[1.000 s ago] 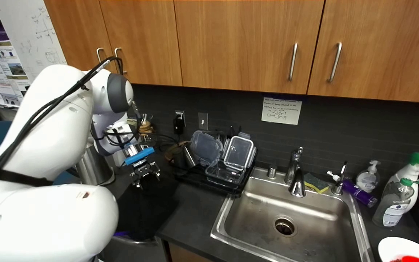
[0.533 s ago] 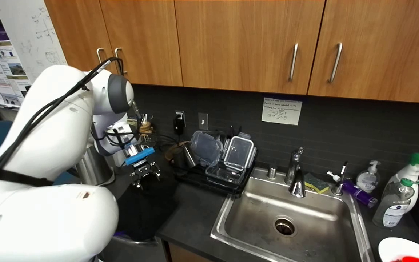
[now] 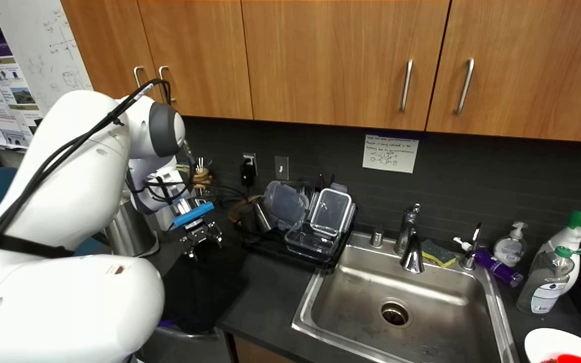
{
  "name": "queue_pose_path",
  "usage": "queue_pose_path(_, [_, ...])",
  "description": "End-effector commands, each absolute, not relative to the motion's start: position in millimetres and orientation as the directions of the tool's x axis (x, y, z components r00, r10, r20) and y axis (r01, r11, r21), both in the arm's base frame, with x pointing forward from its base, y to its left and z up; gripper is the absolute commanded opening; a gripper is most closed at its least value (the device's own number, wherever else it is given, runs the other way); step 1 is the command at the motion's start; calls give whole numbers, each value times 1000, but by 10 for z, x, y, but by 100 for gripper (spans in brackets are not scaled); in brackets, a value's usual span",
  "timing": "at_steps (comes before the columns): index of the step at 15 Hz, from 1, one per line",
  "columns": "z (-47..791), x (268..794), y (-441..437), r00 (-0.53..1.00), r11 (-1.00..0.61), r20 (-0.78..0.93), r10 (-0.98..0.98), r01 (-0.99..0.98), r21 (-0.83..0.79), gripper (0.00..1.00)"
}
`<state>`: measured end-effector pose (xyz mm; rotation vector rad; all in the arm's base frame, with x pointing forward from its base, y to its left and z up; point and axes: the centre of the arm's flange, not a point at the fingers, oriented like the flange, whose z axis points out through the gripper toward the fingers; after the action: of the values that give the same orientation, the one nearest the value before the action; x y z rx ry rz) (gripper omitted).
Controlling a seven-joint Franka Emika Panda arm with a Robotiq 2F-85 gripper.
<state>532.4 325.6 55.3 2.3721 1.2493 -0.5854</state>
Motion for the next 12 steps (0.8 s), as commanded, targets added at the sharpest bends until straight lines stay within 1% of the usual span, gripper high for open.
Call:
queue_pose_path(1, [826, 5227, 3336, 554, -525, -508, 660, 823, 216, 100])
queue_pose_path(4, [862, 5059, 3357, 613, -574, -466, 638, 782, 242, 100])
queue_pose_path(12, [603, 4548, 3340, 738, -701, -393, 549, 662, 264, 100])
